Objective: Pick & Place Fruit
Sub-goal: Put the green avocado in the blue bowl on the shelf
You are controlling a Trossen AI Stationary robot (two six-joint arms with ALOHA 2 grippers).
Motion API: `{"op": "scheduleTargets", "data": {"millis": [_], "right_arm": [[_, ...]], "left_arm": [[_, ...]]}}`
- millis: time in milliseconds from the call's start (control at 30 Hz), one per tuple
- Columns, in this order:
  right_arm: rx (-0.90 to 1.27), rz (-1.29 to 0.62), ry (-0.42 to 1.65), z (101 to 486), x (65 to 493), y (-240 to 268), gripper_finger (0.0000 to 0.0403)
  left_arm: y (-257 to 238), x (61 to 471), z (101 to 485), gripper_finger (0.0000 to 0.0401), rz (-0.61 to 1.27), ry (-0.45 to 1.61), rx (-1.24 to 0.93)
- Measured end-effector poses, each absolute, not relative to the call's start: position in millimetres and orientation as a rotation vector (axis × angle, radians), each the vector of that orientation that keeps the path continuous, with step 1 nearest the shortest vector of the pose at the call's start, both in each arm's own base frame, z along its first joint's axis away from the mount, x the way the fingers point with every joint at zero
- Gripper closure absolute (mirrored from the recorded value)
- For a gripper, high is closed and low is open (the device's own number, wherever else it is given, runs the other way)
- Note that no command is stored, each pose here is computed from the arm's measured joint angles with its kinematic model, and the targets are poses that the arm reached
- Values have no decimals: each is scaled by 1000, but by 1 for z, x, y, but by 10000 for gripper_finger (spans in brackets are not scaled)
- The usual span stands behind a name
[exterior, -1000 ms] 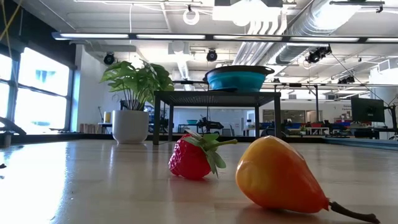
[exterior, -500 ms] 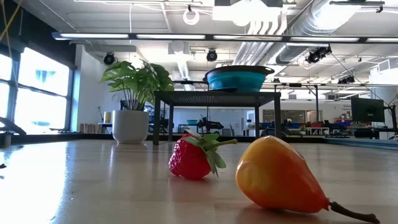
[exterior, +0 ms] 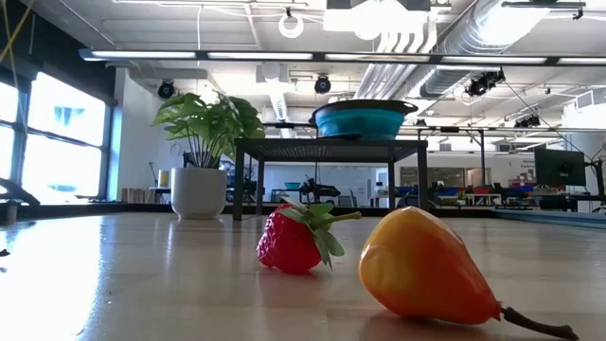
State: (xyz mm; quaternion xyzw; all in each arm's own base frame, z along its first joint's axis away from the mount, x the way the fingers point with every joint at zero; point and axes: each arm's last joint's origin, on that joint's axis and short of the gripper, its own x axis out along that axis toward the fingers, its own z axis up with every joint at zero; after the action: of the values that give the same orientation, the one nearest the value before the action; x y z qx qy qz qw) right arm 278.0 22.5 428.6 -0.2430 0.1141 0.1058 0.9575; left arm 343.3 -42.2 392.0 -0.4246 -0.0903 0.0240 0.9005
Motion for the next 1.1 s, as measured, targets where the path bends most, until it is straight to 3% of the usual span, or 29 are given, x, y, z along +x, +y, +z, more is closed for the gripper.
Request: {"op": "scheduleTargets", "data": {"millis": [933, 1100], "right_arm": [[-496, 208, 238, 428, 277, 22, 317], [-491, 198, 265, 426, 277, 21, 317]], "left_arm": [[-29, 345, 393, 166, 68, -202, -858], [-24, 345, 394, 142, 60, -209, -848]]}}
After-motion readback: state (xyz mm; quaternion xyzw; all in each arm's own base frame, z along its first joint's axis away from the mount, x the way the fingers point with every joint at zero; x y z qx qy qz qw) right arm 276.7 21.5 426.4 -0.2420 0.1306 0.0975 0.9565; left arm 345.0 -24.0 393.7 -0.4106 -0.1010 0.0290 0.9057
